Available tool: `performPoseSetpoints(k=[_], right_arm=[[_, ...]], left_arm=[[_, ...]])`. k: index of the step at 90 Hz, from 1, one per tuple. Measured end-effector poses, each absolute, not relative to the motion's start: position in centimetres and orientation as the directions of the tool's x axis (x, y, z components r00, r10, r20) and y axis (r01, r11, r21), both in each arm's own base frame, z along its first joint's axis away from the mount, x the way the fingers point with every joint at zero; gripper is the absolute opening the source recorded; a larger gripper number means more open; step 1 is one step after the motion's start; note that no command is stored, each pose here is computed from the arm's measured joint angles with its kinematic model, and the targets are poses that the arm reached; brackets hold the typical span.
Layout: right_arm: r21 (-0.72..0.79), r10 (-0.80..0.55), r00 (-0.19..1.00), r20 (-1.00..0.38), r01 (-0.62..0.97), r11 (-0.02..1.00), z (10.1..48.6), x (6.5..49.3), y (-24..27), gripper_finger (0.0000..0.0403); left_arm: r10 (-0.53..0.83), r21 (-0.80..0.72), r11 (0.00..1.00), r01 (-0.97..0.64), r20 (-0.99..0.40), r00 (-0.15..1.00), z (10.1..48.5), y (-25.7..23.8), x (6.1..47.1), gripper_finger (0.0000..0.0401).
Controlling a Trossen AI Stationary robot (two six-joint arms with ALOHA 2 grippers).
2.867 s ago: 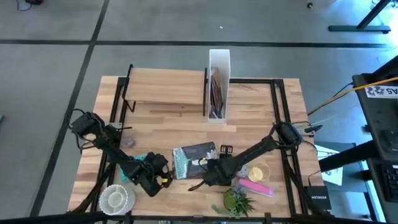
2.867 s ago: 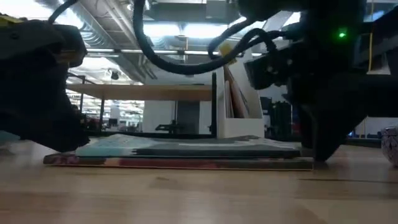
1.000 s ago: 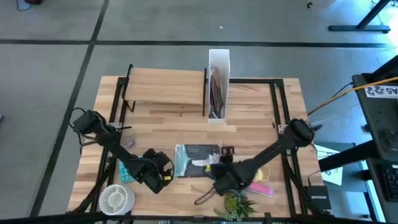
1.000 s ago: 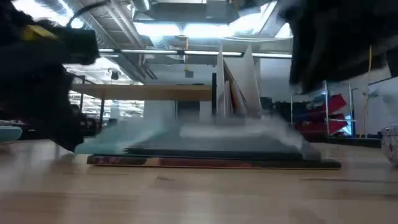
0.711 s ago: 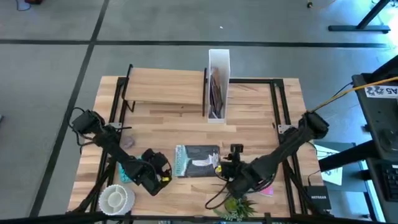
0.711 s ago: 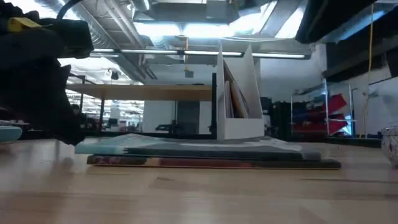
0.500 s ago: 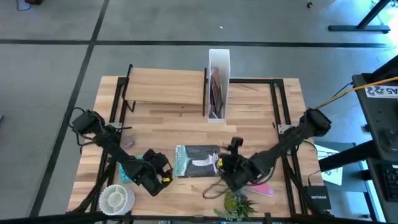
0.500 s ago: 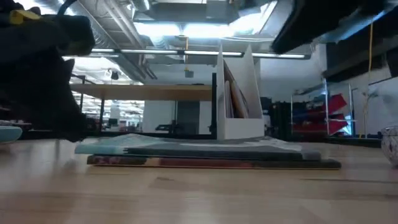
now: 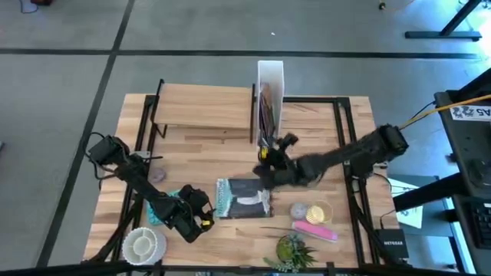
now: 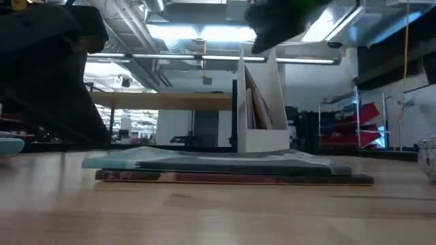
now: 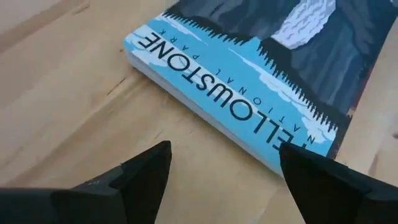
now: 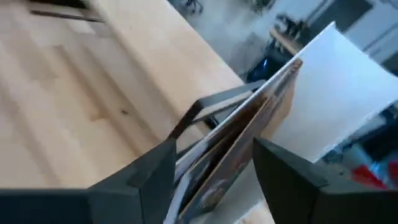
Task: Stock shelves
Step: Remove the brown book from the book organizer
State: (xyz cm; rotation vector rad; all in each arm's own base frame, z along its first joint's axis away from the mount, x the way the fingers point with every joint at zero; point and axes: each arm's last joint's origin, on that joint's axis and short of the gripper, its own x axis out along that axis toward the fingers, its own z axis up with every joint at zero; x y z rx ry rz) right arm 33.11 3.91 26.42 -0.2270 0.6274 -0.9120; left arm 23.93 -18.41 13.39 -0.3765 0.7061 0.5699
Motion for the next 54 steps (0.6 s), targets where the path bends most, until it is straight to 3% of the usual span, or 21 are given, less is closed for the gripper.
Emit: performPoseSetpoints(k=[16,54], right_arm=[[-0.288,-0.723,0.430,-0.540,0.713,0.639,27.2,33.4,-1.5,0.0180],[-0.229,-0.736,0.348,-0.581,0.797,0.559,26.1,33.2,-5.3,0.0139]], left_arm=[[0.358,-0.135,0.786,-0.603,-0.695,0.623,13.4,-18.4,24.0,0.0282],[0.357,-0.139,0.786,-0.603,-0.694,0.625,13.5,-18.4,24.0,0.0282]])
